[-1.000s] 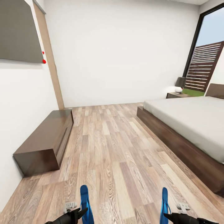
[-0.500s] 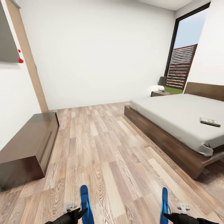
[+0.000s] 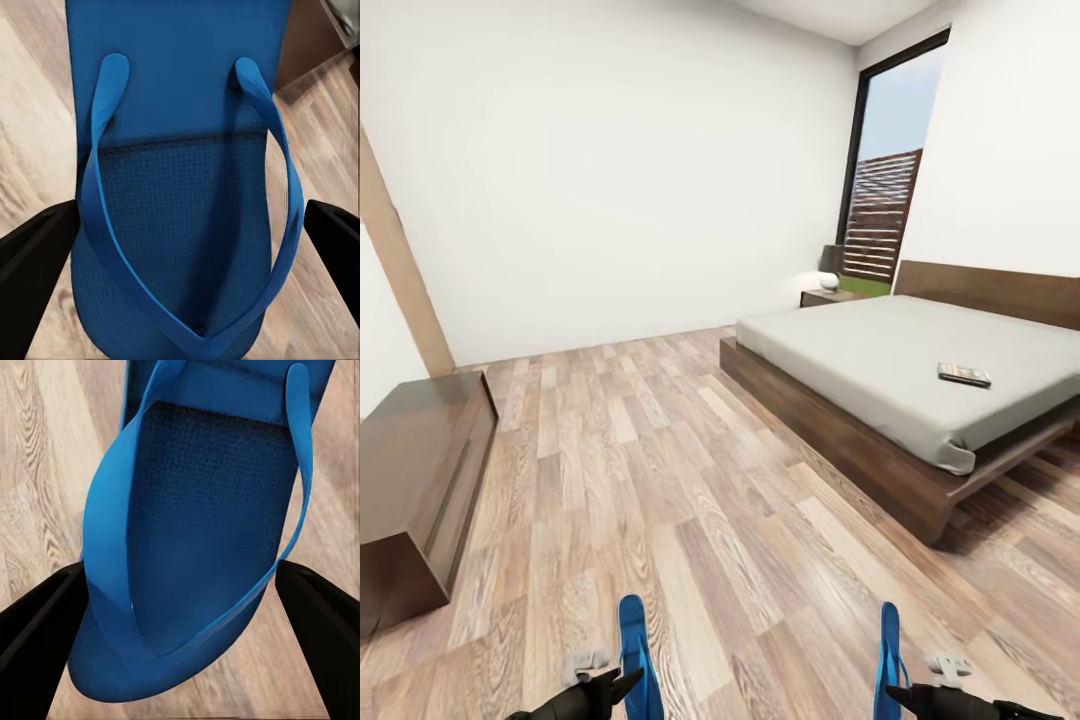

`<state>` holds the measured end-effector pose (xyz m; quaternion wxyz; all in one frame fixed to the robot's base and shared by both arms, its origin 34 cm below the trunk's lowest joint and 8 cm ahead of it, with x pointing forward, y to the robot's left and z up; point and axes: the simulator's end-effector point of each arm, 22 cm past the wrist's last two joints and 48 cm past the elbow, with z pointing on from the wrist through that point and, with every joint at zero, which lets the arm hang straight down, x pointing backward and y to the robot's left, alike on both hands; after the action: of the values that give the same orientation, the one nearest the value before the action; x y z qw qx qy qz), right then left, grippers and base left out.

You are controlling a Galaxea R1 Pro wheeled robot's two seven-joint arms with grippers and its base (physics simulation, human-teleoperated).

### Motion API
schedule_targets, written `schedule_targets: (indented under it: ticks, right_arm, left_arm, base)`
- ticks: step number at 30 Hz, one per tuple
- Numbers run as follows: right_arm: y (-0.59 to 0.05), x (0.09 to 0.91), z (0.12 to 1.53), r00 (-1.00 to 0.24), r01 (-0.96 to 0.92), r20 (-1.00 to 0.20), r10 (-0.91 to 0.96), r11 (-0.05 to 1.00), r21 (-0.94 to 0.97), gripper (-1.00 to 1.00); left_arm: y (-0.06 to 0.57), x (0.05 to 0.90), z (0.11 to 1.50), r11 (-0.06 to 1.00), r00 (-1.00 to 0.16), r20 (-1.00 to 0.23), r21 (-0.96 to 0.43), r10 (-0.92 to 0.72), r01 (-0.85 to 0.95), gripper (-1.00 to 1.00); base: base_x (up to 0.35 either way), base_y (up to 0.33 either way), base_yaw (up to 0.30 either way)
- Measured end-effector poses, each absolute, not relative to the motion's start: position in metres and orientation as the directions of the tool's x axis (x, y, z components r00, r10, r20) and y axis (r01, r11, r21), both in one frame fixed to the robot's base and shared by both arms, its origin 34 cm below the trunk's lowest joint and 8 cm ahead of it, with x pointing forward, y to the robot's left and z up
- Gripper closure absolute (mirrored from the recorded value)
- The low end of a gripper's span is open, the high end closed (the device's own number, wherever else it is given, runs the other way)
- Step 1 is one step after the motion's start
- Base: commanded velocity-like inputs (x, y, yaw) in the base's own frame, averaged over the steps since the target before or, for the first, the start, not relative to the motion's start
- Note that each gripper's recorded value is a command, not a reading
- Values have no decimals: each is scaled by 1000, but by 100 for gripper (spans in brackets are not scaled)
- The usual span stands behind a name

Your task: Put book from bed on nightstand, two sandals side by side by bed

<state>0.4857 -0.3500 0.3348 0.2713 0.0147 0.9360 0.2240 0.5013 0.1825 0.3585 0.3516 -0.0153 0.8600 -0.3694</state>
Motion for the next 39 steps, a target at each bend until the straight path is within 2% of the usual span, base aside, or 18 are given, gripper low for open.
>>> schedule_targets:
  ticks: [39]
  right_arm:
    - [-350, 486, 335, -852, -94, -501, 149, 900, 427, 100]
  left_arm:
    - [181, 501, 358, 725, -753, -593, -647, -286, 234, 100]
  base:
    - [0, 0, -284]
